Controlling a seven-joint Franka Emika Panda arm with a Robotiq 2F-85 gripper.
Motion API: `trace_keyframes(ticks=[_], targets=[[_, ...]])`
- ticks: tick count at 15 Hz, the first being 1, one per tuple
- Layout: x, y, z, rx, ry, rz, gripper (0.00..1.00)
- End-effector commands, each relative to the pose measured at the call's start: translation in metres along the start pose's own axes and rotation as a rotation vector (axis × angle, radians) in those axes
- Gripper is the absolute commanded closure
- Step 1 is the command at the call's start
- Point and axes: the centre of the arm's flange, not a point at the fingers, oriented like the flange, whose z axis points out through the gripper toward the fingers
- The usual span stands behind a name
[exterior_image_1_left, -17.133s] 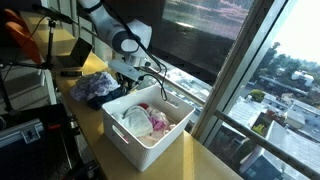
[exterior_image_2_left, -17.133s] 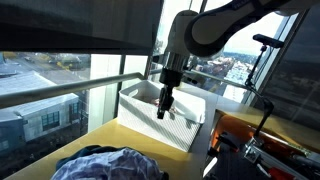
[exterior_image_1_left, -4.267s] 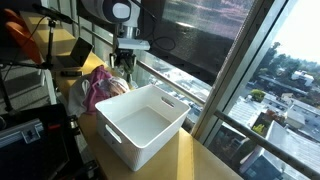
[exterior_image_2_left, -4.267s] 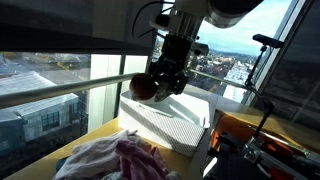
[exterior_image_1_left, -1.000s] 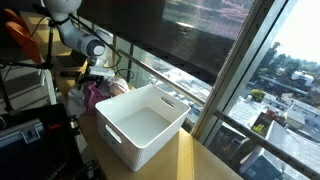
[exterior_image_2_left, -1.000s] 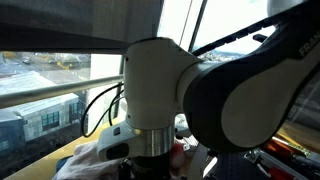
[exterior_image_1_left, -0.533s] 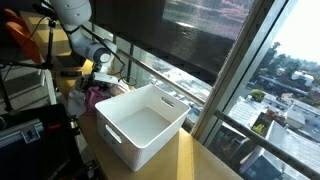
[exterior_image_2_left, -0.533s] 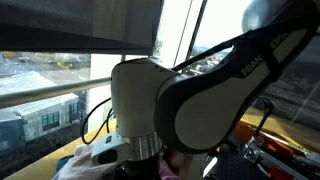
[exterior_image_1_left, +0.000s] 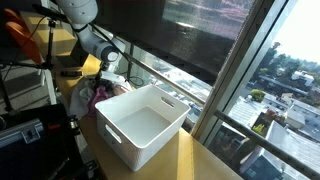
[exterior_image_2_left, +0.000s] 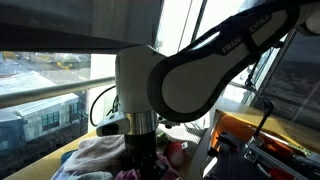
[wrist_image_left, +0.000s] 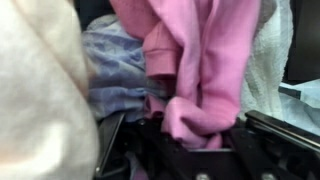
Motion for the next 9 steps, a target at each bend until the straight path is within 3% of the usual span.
trace_keyframes(ticks=[1,5,9], targets=[[-0.017,-0.011,-0.026,0.017,0.033,0.025,1.0],[-0.023,-0.041,-0.07,-0.005,0.086,0.033,0.98],[-0.035,-0.081,-0.139,-0.091,0.132,0.019,0.98]])
